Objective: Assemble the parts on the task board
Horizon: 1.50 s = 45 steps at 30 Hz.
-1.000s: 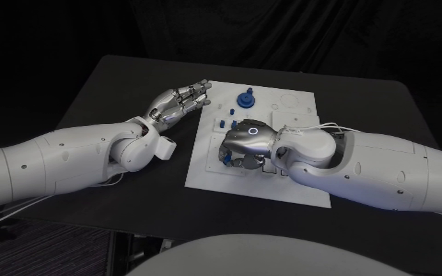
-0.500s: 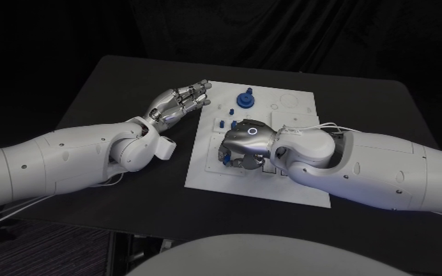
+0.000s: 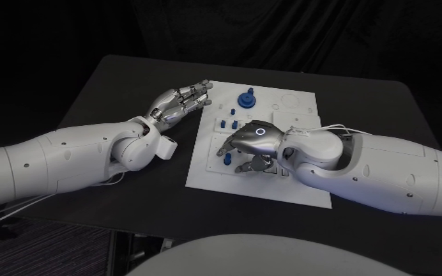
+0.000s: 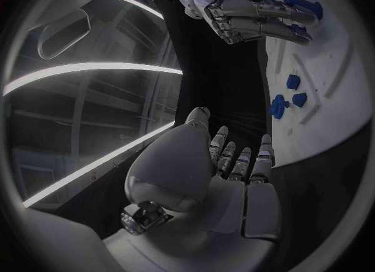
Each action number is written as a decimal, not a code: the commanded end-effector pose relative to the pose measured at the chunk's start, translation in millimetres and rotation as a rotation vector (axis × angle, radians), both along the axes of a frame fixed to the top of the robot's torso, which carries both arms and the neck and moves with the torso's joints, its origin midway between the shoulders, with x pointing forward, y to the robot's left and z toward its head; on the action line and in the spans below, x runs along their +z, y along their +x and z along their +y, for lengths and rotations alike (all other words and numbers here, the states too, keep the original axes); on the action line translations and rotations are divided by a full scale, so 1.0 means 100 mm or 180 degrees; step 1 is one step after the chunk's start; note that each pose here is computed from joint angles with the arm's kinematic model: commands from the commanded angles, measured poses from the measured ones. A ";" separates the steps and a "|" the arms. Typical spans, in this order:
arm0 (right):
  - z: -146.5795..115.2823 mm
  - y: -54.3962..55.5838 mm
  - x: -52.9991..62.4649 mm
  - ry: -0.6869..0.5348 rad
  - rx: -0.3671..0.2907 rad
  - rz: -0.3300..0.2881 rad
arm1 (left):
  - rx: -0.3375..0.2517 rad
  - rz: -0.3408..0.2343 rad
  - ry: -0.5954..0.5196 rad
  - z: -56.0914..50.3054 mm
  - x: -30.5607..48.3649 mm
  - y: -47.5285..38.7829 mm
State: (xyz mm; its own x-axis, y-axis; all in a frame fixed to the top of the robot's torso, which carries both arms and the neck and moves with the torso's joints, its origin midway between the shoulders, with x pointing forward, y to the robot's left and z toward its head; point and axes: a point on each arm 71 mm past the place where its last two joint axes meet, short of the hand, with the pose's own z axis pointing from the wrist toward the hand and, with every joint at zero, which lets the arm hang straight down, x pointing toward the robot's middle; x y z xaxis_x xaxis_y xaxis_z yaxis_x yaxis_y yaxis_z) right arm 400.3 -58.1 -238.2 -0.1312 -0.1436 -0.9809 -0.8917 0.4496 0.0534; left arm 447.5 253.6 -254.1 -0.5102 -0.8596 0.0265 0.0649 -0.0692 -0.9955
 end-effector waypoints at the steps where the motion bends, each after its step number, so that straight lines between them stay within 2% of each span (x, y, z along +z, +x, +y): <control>1: -0.07 0.02 0.12 0.0342 -0.0229 0.0014 | -0.0028 -0.0199 -0.0152 0.00 0.050 -0.020; 4: -0.16 0.04 0.28 0.0603 -0.0342 0.0113 | -0.0017 -0.0203 -0.0150 0.01 0.052 -0.025; 9: -0.44 0.07 0.71 0.1196 -0.0599 0.0273 | 0.0015 -0.0216 -0.0137 0.04 0.056 -0.030; 13: -0.72 0.13 1.00 0.1554 -0.0953 0.0478 | 0.0045 -0.0236 -0.0126 0.06 0.059 -0.029; 15: -0.91 0.18 1.09 0.1628 -0.1202 0.0574 | 0.0064 -0.0253 -0.0121 0.07 0.061 -0.027; 17: -1.06 0.21 1.13 0.1645 -0.1401 0.0630 | 0.0077 -0.0273 -0.0122 0.07 0.065 -0.026; 22: -1.40 0.30 1.12 0.1530 -0.1840 0.0745 | 0.0100 -0.0315 -0.0126 0.07 0.074 -0.027; 27: -1.72 0.33 0.99 0.1160 -0.2337 0.1002 | 0.0118 -0.0341 -0.0125 0.09 0.078 -0.024; 29: -1.76 0.33 0.94 0.1061 -0.2430 0.1070 | 0.0122 -0.0346 -0.0125 0.09 0.079 -0.023; 36: -1.98 0.27 0.66 0.0458 -0.2911 0.1434 | 0.0140 -0.0381 -0.0128 0.09 0.085 -0.019; 45: -2.12 0.18 0.49 -0.0138 -0.3255 0.1556 | 0.0130 -0.0370 -0.0130 0.09 0.082 -0.018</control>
State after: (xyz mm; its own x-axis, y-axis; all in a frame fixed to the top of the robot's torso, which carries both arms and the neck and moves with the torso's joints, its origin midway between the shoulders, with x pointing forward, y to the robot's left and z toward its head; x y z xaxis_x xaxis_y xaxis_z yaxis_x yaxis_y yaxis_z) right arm 422.3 -263.8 -181.6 -0.5109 0.2895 -0.8094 -0.0661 0.9256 0.3728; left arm 447.2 263.0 -254.4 -0.4742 -0.8804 0.0031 0.0746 -0.0438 -0.9963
